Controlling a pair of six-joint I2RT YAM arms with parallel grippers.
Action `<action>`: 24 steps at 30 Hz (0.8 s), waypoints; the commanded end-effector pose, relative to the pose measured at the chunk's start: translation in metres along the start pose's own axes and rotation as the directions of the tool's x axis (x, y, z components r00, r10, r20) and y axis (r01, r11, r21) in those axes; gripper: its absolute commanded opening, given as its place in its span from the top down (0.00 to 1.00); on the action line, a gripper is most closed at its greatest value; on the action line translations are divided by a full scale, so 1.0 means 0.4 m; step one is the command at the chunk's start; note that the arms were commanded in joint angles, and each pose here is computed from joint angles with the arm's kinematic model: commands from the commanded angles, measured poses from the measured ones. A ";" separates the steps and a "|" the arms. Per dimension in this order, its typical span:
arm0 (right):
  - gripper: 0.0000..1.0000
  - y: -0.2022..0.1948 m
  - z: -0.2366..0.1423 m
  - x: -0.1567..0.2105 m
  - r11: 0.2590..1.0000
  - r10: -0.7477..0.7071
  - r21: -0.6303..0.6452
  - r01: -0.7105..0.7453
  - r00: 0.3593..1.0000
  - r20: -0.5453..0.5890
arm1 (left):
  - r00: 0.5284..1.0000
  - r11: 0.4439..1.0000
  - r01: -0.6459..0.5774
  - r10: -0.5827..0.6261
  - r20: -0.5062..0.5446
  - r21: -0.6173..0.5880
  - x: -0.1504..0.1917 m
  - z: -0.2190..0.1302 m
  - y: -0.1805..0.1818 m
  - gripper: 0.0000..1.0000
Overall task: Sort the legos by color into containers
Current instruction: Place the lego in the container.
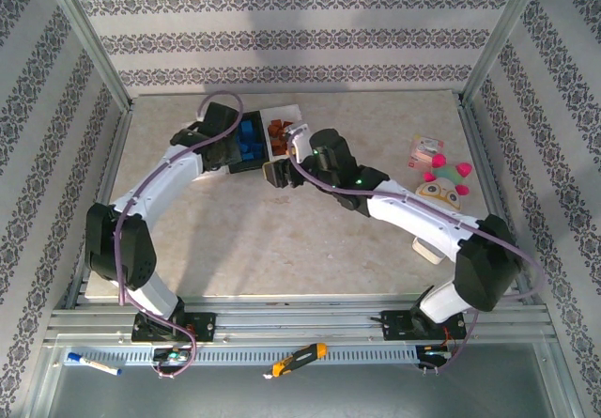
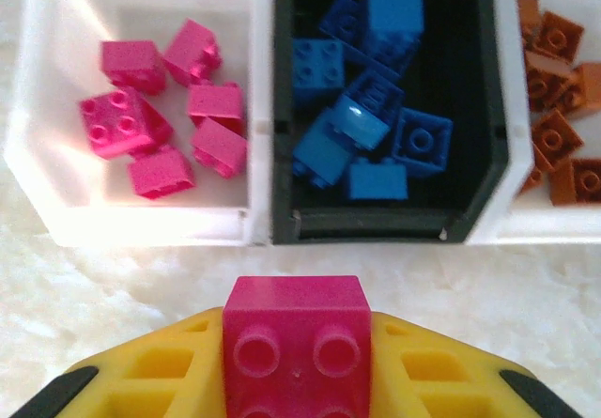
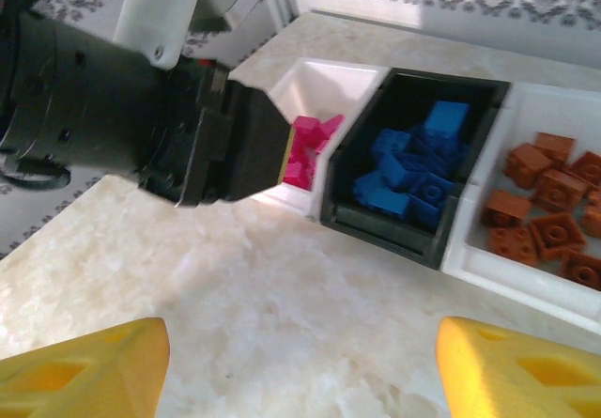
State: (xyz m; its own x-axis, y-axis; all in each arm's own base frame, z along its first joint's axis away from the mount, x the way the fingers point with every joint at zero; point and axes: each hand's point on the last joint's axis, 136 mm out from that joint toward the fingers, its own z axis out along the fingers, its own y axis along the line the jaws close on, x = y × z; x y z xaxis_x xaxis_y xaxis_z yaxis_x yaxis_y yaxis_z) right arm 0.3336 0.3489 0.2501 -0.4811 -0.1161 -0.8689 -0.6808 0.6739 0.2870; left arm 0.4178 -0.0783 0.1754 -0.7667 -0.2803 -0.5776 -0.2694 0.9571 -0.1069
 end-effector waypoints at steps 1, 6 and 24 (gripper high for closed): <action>0.25 0.054 0.027 -0.033 0.996 -0.058 -0.070 0.059 0.998 0.013 | 0.999 0.998 0.011 -0.009 0.036 -0.058 -0.067 -0.014 0.071 0.67; 0.25 0.093 0.065 -0.061 0.990 -0.077 -0.116 0.080 0.997 0.029 | 0.998 0.995 0.042 -0.036 0.060 -0.091 -0.154 0.063 0.130 0.68; 0.25 0.054 0.068 -0.074 0.996 -0.064 -0.055 0.067 0.997 0.044 | 0.997 0.994 0.054 -0.048 0.061 -0.099 -0.292 0.263 0.168 0.38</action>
State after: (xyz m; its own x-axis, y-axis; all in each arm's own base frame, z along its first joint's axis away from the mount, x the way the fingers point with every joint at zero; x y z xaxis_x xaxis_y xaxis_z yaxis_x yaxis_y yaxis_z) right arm 0.3399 0.3902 0.2542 -0.4471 -0.1611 -0.8799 -0.7475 0.6076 0.2686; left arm 0.5424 0.0200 0.1264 -0.7448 -0.3353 -0.5769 -0.3797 0.9239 -0.0467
